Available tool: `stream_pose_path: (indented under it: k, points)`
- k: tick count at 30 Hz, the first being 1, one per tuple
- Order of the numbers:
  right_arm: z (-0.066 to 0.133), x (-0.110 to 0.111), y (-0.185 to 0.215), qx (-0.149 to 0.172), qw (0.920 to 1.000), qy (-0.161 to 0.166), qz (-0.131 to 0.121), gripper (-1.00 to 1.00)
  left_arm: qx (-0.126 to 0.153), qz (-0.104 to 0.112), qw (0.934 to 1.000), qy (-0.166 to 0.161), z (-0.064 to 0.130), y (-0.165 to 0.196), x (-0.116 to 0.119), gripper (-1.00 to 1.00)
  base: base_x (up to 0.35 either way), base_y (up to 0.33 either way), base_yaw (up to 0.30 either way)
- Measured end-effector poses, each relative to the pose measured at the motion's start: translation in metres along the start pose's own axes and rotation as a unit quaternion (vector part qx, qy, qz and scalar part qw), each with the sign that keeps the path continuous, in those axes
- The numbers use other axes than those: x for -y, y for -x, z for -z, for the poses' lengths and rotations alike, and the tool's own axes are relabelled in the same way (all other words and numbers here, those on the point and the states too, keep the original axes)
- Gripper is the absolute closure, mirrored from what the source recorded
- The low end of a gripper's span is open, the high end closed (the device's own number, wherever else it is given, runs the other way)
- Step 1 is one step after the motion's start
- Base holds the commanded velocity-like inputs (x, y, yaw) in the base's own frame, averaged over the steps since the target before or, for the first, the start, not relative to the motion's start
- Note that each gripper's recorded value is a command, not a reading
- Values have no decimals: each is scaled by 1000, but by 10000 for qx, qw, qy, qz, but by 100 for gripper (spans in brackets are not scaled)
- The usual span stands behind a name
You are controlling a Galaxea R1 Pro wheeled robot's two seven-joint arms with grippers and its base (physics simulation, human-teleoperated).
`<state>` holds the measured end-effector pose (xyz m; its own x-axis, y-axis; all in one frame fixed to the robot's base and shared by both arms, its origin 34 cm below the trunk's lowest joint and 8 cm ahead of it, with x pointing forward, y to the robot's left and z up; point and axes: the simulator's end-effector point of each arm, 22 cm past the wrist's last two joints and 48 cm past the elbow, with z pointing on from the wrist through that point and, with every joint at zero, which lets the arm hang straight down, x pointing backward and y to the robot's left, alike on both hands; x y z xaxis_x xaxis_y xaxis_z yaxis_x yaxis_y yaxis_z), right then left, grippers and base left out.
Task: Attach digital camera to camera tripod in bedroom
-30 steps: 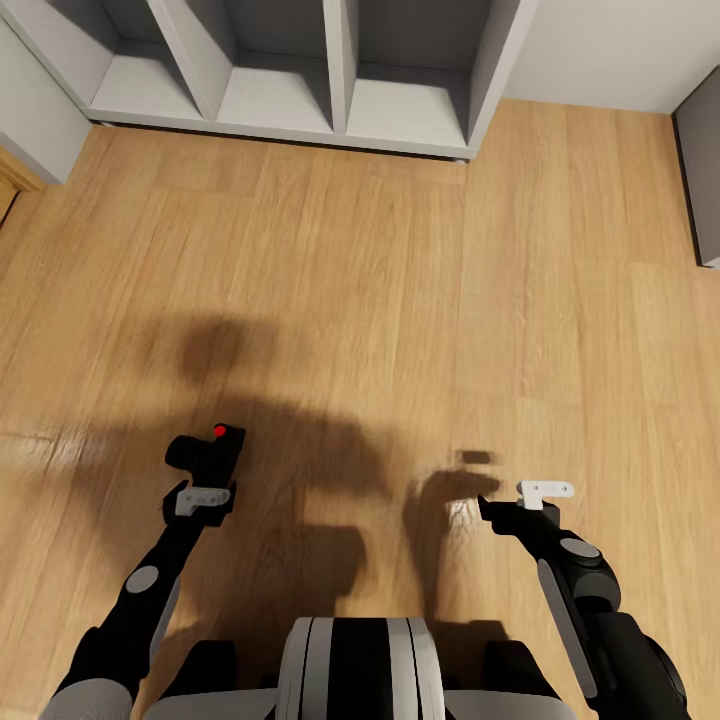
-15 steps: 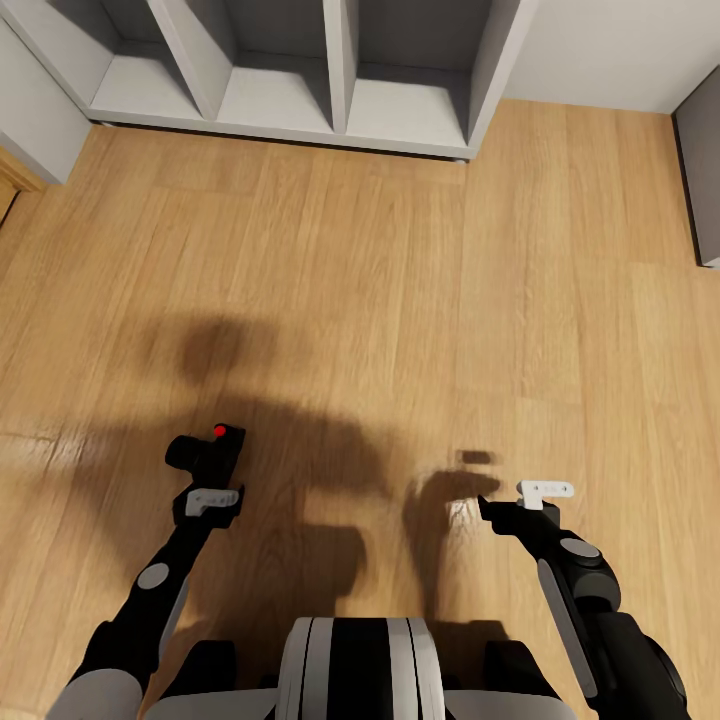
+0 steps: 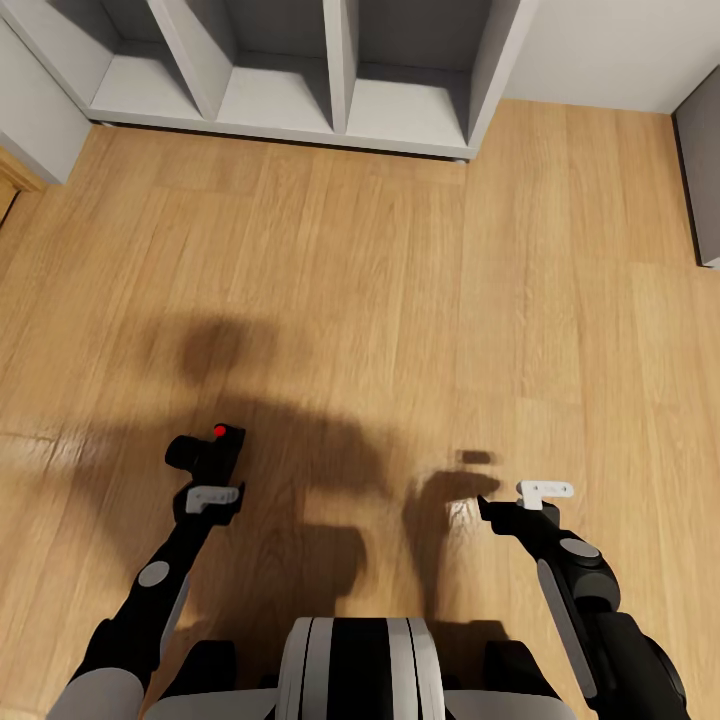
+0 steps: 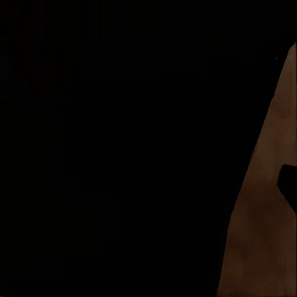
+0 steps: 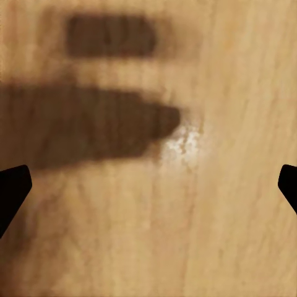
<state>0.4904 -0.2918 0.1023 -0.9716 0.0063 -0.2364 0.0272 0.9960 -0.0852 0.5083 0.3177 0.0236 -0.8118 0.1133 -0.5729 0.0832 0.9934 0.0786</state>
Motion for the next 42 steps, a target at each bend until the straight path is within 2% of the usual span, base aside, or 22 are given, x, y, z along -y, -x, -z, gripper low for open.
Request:
stream_pose_path:
  k: [11, 19, 20, 37, 41, 42]
  points:
    - [0, -1, 0, 2, 10000, 5, 5, -100, 148, -27, 9999, 61, -1, 14, -5, -100, 0, 0, 0]
    - [0, -1, 0, 1, 10000, 6, 4, -100, 165, -35, 9995, 275, -1, 16, -14, -100, 0, 0, 0]
    - [0, -1, 0, 0, 10000, 8, 6, -100, 164, -34, 9994, 298, -1, 15, -15, 100, 0, 0, 0]
    - [0, 0, 0, 2, 10000, 2, 10, -100, 145, -13, 9994, 323, -1, 14, -14, 100, 0, 0, 0]
    - [0, 0, 0, 1, 10000, -1, 4, -100, 265, -18, 9990, 349, -2, 25, -16, 100, 0, 0, 0]
    - [0, 0, 0, -1, 10000, -1, 4, -100, 368, -28, 9986, 375, -2, 35, -18, 100, 0, 0, 0]
